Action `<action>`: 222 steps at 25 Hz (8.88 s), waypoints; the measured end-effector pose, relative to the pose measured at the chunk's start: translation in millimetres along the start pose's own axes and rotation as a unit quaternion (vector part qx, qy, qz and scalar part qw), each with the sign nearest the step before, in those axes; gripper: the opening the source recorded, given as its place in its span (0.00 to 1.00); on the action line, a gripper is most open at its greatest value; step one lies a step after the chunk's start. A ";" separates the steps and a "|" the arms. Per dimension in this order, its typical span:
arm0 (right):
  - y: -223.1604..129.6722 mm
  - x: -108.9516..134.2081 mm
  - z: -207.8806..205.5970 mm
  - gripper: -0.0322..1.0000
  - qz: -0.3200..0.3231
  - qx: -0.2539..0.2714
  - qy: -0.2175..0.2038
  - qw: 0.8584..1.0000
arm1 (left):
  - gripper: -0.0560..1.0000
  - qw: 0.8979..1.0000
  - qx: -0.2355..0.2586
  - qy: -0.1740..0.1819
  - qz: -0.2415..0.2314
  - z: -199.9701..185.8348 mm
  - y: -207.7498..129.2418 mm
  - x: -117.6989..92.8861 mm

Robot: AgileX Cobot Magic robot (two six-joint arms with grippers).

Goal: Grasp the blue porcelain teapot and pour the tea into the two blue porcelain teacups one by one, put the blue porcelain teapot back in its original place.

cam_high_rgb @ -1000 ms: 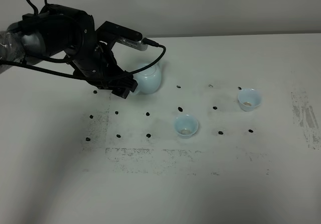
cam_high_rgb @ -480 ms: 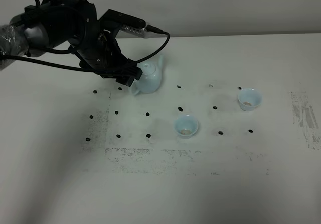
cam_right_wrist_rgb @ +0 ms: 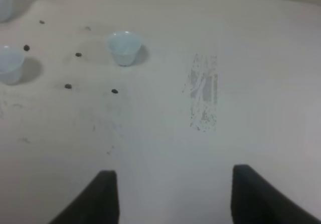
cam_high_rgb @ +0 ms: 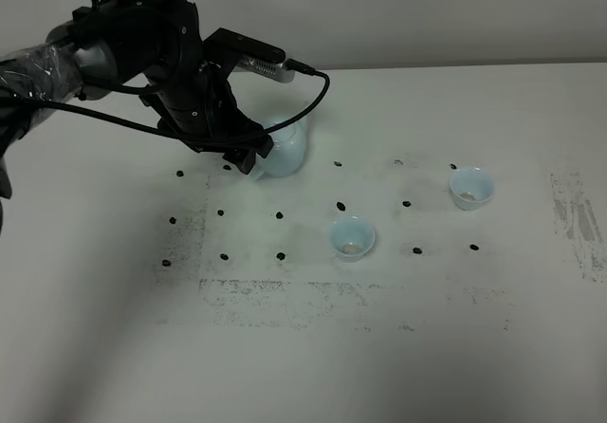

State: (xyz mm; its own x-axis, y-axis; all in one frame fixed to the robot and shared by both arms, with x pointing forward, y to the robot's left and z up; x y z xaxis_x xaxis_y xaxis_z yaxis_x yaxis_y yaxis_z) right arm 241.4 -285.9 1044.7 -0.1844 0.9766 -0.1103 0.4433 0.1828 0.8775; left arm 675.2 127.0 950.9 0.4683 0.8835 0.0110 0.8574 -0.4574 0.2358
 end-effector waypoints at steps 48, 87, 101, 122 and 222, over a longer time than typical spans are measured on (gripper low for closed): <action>0.0 0.0 0.0 0.49 0.000 0.000 0.000 1.000 | 0.61 0.999 0.005 -0.001 0.046 36.5 11.6 -11.6; 0.0 0.0 0.0 0.49 0.000 0.000 0.000 1.000 | 0.29 0.998 -0.006 0.001 0.058 36.5 13.9 -11.8; 0.0 0.0 0.0 0.49 0.000 0.000 0.000 1.000 | 0.12 0.998 -0.012 0.001 0.063 36.6 15.4 -15.5; 0.0 0.0 0.0 0.49 0.000 0.000 0.000 1.000 | 0.11 0.998 -0.023 -0.007 0.058 19.6 25.3 -17.8; 0.1 0.4 0.0 0.49 0.001 -0.001 0.002 1.000 | 0.11 0.805 -0.178 0.047 0.564 26.0 74.8 -123.4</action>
State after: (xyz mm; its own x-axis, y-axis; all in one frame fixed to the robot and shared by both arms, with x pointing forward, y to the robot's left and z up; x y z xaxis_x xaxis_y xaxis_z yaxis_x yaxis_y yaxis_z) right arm 241.4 -285.6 1044.7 -0.1866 0.9766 -0.1070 0.4427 0.1808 0.8783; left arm 687.2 -18.8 942.0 0.8737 -0.0628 0.4824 -0.2256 -0.9309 0.2874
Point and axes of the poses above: a point on each arm's last joint axis where the gripper is mounted, z pointing out along that axis toward the gripper, x along the wrist's bending axis when the last joint is at zero, y = z × x, the point moved 1 cm from there along z, pointing out along that axis toward the gripper, and after that the axes turned 4 degrees about -z, right-handed, at the moved point
